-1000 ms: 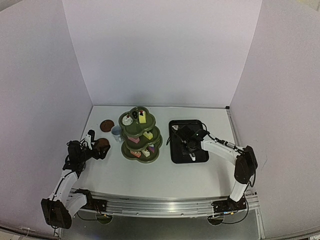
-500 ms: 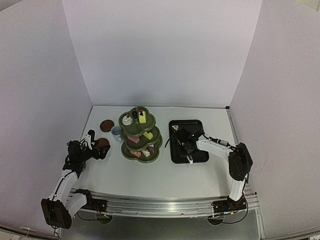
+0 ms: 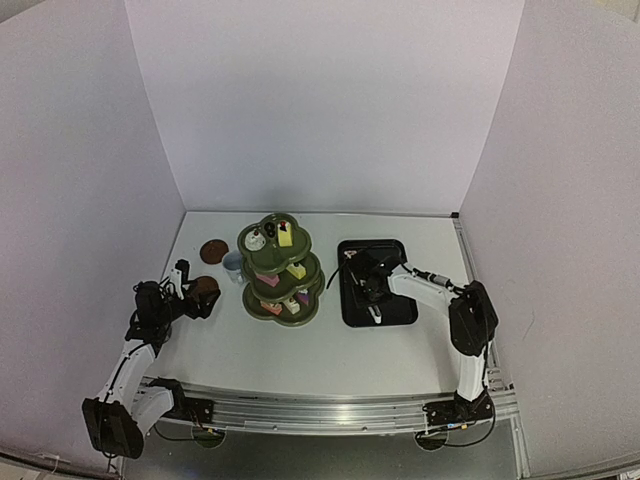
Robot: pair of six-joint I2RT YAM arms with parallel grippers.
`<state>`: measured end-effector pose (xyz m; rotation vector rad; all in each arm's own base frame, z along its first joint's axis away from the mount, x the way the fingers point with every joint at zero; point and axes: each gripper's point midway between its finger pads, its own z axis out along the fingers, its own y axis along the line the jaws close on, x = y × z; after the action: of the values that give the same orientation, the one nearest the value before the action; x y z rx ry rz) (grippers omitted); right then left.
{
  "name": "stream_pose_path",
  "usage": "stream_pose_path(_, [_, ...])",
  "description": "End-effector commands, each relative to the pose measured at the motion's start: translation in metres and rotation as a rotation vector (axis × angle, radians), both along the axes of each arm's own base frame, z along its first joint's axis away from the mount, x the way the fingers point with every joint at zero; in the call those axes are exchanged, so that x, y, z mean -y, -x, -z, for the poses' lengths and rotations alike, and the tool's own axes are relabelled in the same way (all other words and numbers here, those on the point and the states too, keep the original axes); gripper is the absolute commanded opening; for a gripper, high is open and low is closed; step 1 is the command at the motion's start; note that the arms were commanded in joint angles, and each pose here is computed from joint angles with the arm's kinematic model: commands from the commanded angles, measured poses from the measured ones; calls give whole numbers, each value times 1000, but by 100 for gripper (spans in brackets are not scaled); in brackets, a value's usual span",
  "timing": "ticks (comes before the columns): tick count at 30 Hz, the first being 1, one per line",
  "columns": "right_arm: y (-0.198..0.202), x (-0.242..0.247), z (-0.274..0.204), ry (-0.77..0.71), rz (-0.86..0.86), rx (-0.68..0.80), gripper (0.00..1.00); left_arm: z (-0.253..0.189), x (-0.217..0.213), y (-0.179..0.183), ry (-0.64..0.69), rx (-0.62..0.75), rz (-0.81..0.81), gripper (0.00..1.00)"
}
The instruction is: Serve the afternoon tea
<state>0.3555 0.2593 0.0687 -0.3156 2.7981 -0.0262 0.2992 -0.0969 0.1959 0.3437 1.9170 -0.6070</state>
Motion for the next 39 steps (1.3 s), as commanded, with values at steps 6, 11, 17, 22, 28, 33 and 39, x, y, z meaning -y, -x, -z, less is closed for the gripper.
stream_pose_path(6, [-33,-7,-5,-37,21,41,25,-11,-1,-1,-16,39,1,100])
stream_pose_path(11, [-30,-2,-16,-35,18,60,4,-11,-2,0,-19,41,-6,100])
stream_pose_path(17, [-28,6,-81,-81,-1,187,0,-10,-3,-1,-21,39,-9,100])
stream_pose_path(22, [-27,15,-162,-125,-44,347,0,-12,-2,-3,-18,45,-4,100])
stream_pose_path(28, [-13,6,-256,-254,-169,510,0,-15,0,-4,-15,51,6,100])
stream_pose_path(33, [19,-36,-298,-339,-390,561,0,-18,1,-6,-12,54,12,100])
stream_pose_path(39, [78,-103,-307,-456,-698,488,0,-20,1,-6,-10,50,17,100])
